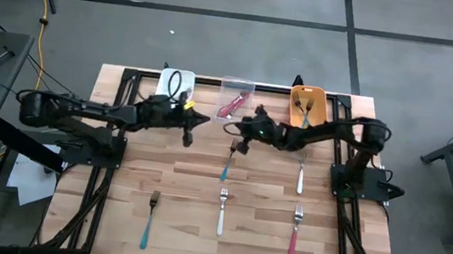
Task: Sort silverware by color (type)
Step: Put the top white fork into the white bin
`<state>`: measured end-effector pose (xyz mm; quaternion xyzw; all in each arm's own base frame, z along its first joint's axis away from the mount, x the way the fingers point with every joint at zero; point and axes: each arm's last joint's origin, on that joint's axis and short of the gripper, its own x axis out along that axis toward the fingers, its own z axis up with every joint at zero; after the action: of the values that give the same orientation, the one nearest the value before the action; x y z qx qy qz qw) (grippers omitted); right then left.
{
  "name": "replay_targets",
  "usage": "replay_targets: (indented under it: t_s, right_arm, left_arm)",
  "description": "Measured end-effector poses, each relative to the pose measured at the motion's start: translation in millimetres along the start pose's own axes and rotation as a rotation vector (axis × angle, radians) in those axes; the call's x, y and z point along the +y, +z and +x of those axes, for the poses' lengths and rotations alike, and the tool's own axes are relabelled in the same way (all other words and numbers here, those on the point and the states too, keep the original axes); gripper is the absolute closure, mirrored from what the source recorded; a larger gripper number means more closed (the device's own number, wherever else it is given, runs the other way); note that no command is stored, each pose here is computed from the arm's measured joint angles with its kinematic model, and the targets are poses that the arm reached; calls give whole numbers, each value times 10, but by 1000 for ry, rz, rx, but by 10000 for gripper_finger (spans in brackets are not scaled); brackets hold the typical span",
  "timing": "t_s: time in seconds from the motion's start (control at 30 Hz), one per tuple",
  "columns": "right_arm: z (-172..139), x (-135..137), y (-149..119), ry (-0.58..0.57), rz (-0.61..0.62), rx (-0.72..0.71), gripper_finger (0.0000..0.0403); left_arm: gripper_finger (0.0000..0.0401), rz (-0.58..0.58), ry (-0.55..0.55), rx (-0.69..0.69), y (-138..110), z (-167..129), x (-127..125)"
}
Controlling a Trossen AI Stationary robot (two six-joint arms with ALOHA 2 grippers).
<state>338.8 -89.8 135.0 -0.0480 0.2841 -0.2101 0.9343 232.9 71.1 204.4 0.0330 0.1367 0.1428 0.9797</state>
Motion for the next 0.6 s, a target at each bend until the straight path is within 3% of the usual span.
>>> replay_targets:
  t_s: [0.27, 0.6]
  right_arm:
    - [88, -135, 41, -43, 59, 31, 403]
    - [75, -90, 46, -49, 41, 34, 403]
  left_arm:
    - [398, -17, 66, -6, -274, -155, 6]
    - [398, -30, 69, -35, -327, -182, 6]
